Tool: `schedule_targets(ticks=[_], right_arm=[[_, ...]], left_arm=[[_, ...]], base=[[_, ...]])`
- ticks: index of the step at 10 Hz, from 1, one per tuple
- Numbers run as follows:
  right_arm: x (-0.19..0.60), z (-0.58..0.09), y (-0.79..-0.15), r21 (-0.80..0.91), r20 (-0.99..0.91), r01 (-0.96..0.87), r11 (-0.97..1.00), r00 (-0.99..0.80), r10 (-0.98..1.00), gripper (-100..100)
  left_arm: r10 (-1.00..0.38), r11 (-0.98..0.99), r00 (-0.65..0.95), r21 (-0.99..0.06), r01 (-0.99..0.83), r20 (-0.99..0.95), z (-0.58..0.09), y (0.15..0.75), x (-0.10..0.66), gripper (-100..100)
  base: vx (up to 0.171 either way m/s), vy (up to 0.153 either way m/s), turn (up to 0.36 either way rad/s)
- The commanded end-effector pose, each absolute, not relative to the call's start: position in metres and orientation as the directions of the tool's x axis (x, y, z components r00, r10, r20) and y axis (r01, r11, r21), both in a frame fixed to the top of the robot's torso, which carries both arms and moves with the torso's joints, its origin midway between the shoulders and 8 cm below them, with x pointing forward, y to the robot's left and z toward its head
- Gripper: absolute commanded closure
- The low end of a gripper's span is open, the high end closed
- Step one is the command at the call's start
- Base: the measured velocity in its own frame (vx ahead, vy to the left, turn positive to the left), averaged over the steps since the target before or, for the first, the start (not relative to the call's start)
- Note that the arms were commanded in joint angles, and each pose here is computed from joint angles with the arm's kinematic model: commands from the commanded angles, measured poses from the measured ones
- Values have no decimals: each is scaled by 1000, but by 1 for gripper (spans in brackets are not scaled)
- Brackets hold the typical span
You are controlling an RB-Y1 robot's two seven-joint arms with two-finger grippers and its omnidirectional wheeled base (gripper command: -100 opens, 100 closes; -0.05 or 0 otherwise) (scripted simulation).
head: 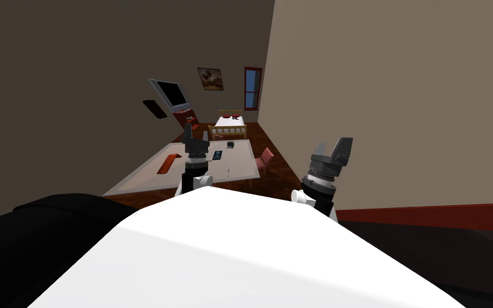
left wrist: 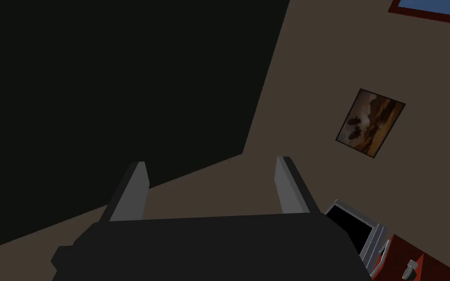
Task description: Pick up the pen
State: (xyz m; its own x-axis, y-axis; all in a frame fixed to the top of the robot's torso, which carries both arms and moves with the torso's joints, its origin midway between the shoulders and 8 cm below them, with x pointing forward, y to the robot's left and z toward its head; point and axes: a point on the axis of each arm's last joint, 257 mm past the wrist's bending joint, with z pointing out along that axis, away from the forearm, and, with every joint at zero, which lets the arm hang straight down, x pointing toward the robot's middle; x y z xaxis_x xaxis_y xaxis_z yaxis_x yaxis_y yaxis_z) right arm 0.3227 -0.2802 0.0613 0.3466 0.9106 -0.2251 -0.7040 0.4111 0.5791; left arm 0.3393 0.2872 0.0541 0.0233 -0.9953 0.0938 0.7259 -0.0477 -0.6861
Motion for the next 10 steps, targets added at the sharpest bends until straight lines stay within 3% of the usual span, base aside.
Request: schedule_targets(ticks=[1,10], right_arm=[[323,61,-280,579,-225,-704,411,347,911,0],[323,61,-280,579,-225,-704,411,347,911,0]], left_arm=[[-997,-50,8,-717,695,77,41,282,350,-100],[-997,-34,-74,-906,422,3,-72,252,416,-100]], base=[[-12,6,-63],[-44,21,-82]])
